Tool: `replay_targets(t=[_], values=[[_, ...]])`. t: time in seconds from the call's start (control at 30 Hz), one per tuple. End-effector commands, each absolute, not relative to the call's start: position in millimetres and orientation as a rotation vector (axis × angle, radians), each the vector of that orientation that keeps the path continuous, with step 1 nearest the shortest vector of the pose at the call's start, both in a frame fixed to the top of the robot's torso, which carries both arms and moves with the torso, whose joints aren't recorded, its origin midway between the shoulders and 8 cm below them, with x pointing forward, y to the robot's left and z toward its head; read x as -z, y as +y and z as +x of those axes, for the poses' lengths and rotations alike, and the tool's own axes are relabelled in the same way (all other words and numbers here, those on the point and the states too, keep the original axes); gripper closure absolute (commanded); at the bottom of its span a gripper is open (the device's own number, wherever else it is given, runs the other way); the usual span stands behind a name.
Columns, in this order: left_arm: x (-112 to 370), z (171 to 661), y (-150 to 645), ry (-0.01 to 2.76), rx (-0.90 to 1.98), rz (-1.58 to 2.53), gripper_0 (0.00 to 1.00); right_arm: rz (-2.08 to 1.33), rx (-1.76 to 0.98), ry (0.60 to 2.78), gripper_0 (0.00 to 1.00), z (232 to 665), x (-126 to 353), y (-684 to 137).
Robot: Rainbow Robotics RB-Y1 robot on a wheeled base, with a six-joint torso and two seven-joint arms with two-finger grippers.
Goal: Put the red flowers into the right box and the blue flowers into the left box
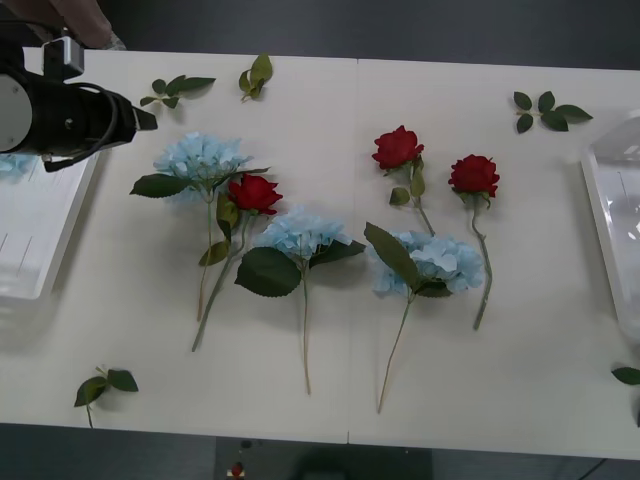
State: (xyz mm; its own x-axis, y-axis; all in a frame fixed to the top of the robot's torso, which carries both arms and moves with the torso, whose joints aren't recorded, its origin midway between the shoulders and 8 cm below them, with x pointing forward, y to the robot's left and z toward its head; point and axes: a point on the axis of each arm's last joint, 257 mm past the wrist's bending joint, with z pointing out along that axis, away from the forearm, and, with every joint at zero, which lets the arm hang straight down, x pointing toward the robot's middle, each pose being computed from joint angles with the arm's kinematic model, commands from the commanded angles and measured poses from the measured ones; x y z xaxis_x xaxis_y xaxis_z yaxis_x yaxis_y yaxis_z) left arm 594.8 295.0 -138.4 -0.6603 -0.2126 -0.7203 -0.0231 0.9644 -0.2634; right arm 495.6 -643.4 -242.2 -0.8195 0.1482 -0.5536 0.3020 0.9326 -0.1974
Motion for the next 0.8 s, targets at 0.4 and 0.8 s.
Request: replay_targets(t=[0.4,0.8], values=[[169,573,246,2.302,0.299,-0.054,0.0,0.186,0.38,2.53,0.02,512,199,-624],[197,574,232,2.305,0.165,0.025,0.0,0.201,0.073,2.597,0.01,519,159,-525]])
